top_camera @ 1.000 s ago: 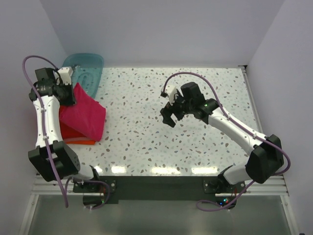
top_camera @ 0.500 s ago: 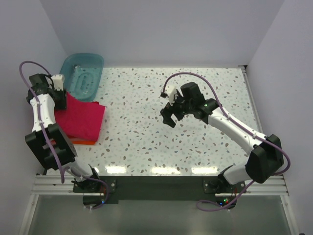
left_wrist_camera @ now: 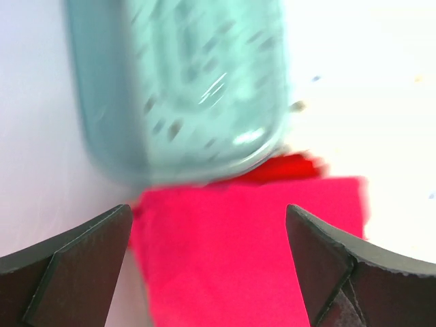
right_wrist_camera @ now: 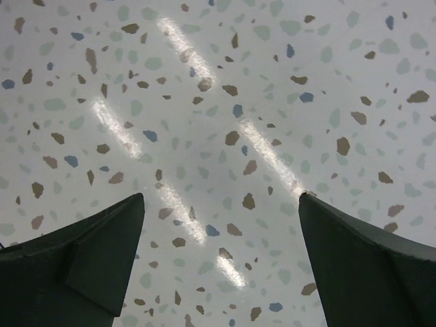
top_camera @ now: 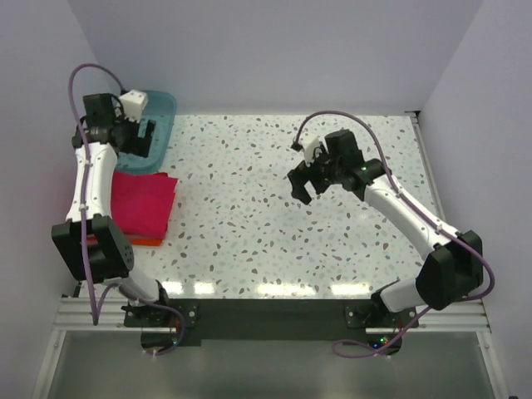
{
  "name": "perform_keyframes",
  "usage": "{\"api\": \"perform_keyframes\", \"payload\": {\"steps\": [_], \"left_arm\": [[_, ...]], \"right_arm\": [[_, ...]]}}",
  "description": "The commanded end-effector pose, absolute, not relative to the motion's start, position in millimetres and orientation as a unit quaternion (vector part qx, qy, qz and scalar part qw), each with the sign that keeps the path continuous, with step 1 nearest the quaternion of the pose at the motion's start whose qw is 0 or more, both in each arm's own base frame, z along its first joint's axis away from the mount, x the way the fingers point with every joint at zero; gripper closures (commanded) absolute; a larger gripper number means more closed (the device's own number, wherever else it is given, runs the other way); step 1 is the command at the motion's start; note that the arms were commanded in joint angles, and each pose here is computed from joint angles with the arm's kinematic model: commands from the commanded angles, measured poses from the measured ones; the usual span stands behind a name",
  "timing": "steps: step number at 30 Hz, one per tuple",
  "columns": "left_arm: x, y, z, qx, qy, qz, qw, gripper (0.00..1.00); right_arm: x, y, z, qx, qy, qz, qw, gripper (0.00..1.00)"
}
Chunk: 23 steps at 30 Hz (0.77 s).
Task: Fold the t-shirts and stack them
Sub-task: Reset both grippers
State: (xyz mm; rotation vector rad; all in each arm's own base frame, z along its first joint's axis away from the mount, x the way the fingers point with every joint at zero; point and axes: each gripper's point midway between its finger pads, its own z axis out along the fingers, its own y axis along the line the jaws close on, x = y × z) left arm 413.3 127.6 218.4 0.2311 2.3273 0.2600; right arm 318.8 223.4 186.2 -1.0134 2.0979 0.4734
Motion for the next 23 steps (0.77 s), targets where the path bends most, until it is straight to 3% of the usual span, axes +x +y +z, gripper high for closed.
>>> {"api": "perform_keyframes", "payload": {"steps": [1, 8, 13, 18, 23], "left_arm": [[444, 55, 260, 0.152, 0.883, 0.067, 0.44, 0.0], [487, -72, 262, 0.211, 0.865, -0.031, 0.455, 0.0], [474, -136, 192, 0.241, 0.883, -0.105, 0.389, 0.0], [431, -150, 120, 0.251, 0.901, -0.127, 0.331, 0.0], [425, -149, 115, 0.24, 0.901, -0.128, 0.337, 0.0]], "right_arm": [[334, 195, 215, -0.345, 0.83, 0.171, 0.403, 0.01], [356, 111, 217, -0.221, 0.873, 0.145, 0.411, 0.01], [344, 65, 176, -0.167, 0.901, 0.125, 0.381, 0.01], [325, 57, 151, -0.154, 0.908, 0.113, 0.373, 0.01], [312, 58, 142, -0.14, 0.911, 0.122, 0.367, 0.01]]}}
